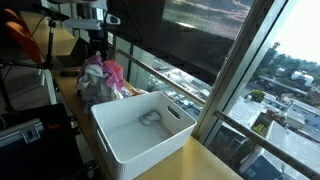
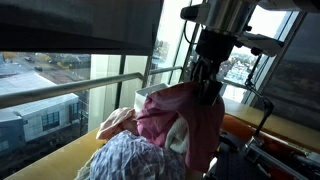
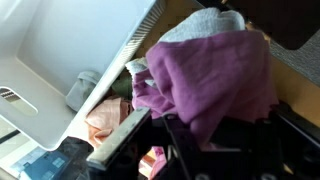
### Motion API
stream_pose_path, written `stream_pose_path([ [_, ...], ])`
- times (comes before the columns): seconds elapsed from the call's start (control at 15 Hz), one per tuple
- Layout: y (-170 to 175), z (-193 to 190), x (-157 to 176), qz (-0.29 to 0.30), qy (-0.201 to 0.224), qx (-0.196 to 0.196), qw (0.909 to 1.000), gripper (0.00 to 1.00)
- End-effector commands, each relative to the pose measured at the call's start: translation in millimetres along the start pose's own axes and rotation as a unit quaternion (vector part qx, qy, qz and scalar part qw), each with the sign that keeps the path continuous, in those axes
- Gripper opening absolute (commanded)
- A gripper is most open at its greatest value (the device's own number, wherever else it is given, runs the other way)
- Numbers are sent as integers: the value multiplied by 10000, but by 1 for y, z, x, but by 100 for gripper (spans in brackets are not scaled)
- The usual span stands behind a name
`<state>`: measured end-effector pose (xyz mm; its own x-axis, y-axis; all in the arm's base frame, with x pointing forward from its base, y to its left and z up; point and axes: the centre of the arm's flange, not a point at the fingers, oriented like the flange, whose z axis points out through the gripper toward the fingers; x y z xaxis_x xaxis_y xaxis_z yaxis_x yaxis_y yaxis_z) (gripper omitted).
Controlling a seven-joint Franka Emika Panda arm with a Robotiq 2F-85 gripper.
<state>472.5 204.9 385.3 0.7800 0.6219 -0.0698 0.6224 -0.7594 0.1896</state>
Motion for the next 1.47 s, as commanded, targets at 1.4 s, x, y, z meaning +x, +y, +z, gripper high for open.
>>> stream_pose_path([
  [1.4, 14, 108, 85, -126, 199, 453, 9987, 26],
])
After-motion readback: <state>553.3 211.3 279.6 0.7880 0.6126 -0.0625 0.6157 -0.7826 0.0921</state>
